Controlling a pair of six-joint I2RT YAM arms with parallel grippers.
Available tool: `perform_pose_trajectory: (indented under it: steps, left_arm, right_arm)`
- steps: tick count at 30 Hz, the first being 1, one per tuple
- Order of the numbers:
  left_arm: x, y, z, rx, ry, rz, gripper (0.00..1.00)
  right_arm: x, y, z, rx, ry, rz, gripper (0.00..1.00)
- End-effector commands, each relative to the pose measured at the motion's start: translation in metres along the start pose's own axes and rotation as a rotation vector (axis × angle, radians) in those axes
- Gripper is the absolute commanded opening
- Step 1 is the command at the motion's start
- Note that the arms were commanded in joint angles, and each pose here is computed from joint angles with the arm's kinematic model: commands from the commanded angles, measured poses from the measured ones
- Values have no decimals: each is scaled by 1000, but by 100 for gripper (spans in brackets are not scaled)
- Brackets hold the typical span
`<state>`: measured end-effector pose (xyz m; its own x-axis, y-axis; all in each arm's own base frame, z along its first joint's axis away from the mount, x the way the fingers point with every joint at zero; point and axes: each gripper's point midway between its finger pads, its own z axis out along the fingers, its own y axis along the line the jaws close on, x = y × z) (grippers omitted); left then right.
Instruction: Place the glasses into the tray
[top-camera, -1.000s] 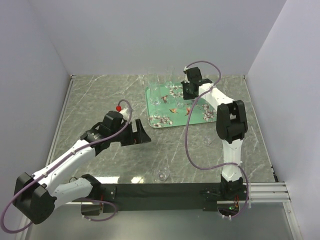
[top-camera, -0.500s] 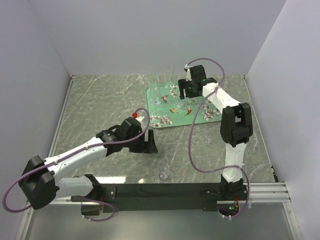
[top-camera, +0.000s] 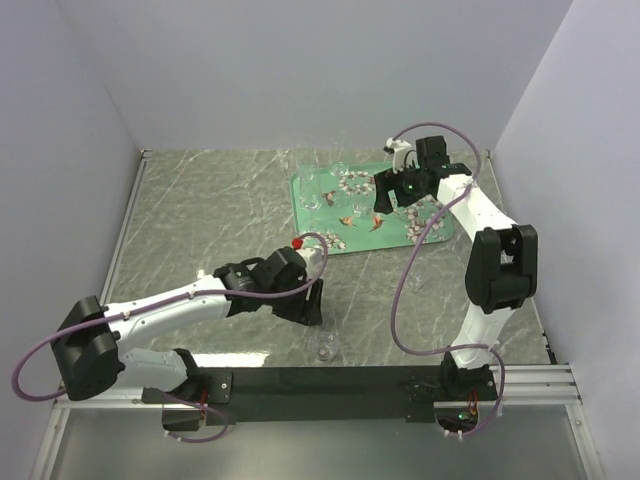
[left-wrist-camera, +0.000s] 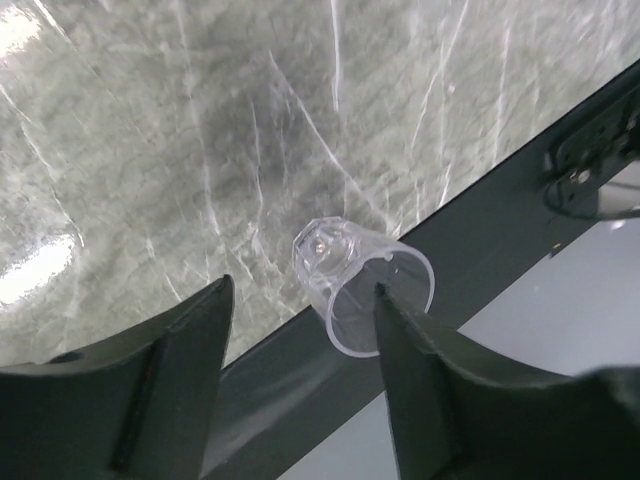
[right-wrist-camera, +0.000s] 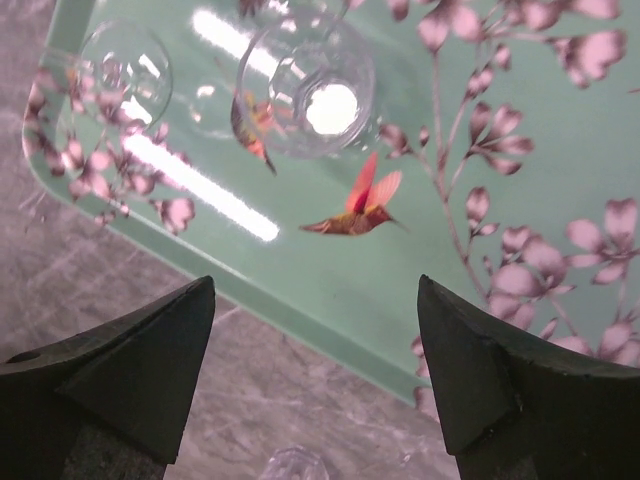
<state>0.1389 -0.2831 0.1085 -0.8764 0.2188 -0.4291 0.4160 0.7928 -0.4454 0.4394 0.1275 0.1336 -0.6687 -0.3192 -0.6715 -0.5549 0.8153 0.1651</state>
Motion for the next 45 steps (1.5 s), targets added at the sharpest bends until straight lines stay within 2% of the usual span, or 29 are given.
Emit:
perform_pose_trajectory:
  steps: [1,11,18,23,26,29,30,33,41,45]
  left_arm:
    - [-5,-11,-5,-6,-2,71,63]
    - [13,-19,7,-75,70,156,52]
    - [23,-14,16,-156,118,200,39]
    - [26,-15,20,-197,133,231,34]
    - [31,-11,24,-248,153,257,27]
    - [34,-9,26,-292,168,287,17]
    - [34,-8,27,-300,171,294,10]
    - [24,-15,25,-303,138,309,0]
    - [-23,-25,18,-360,30,387,0]
    - [-68,-23,22,-364,-25,381,0]
  right_arm:
    - [-4,15,-17,-62,-44,-67,88]
    - [-3,15,-30,-56,-91,-40,89]
    - [-4,11,-43,-40,-118,-26,88]
    - [-1,10,-50,-34,-131,-13,88]
    - [2,11,-53,-37,-135,-4,88]
    - [5,11,-58,-34,-142,3,88]
    - [5,11,-60,-34,-145,7,88]
    - [5,8,-65,-25,-155,11,88]
    - [-2,-5,-82,15,-192,6,88]
    - [0,-16,-87,32,-199,25,88]
